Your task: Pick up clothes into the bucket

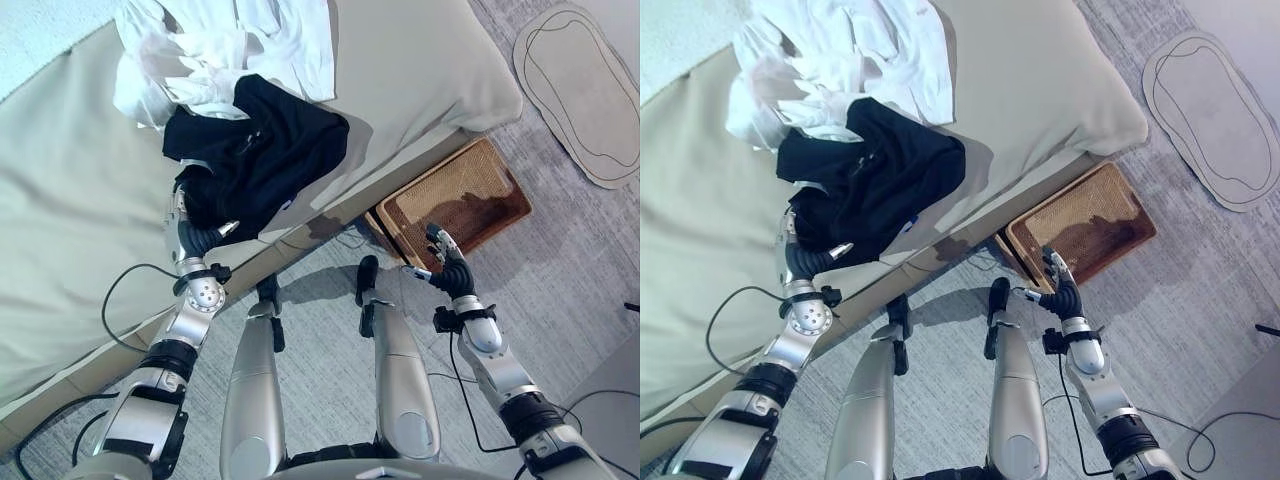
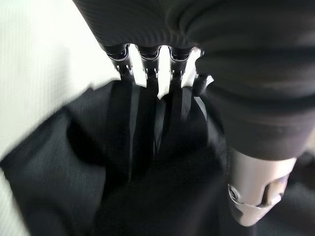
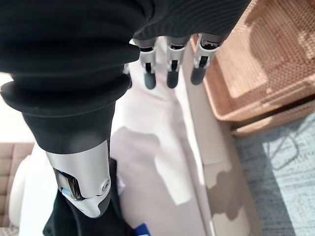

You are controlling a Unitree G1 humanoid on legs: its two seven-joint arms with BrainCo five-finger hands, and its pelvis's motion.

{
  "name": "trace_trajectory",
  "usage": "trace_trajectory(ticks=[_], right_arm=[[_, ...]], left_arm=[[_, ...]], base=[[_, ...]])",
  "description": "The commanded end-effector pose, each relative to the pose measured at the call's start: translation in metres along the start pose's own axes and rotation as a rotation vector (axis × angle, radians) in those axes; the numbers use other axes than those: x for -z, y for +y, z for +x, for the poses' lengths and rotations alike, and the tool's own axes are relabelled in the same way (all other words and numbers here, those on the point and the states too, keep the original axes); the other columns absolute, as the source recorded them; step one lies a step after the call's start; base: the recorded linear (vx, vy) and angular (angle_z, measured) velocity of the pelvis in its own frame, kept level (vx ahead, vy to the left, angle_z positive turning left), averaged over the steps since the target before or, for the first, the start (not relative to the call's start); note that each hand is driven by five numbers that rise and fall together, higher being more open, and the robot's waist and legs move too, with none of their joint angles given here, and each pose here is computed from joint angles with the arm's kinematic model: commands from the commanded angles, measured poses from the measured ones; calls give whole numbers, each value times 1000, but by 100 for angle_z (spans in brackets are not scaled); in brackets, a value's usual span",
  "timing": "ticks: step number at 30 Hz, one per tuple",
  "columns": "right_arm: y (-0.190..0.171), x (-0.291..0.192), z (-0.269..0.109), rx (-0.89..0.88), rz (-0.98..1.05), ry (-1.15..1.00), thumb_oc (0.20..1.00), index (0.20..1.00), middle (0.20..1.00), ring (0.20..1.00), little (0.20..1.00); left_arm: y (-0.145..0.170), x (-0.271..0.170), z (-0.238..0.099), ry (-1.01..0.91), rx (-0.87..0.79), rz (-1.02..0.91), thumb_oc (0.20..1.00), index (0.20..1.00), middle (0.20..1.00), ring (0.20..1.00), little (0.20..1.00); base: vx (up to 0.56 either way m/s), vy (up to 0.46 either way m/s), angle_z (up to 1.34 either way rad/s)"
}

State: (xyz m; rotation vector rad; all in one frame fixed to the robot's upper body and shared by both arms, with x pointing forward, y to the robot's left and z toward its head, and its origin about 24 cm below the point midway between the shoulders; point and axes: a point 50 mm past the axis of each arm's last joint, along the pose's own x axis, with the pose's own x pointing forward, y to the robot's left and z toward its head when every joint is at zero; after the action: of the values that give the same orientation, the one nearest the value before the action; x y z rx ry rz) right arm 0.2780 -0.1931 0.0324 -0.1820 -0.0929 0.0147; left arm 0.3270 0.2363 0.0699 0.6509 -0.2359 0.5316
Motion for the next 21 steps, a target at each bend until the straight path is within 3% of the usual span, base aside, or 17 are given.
trace_trajectory(ticks=[1, 9, 21], right_arm=[[-1, -22, -2, 29, 41, -135, 1000, 1000, 1000, 1000, 1000], [-8, -26, -2, 46, 66, -160, 1000, 1000, 1000, 1000, 1000], [-10, -29, -5, 20, 76, -173, 1000, 1000, 1000, 1000, 1000]], left_arm=[[9, -11, 12, -107, -19, 52, 1000, 1000, 1000, 1000, 1000], [15, -32, 30, -241, -46, 170, 1000, 1000, 1000, 1000, 1000], [38, -41, 64, -254, -128, 347, 1000, 1000, 1000, 1000, 1000]], base=[[-44, 12, 3], [-16, 27, -4], [3, 13, -5]])
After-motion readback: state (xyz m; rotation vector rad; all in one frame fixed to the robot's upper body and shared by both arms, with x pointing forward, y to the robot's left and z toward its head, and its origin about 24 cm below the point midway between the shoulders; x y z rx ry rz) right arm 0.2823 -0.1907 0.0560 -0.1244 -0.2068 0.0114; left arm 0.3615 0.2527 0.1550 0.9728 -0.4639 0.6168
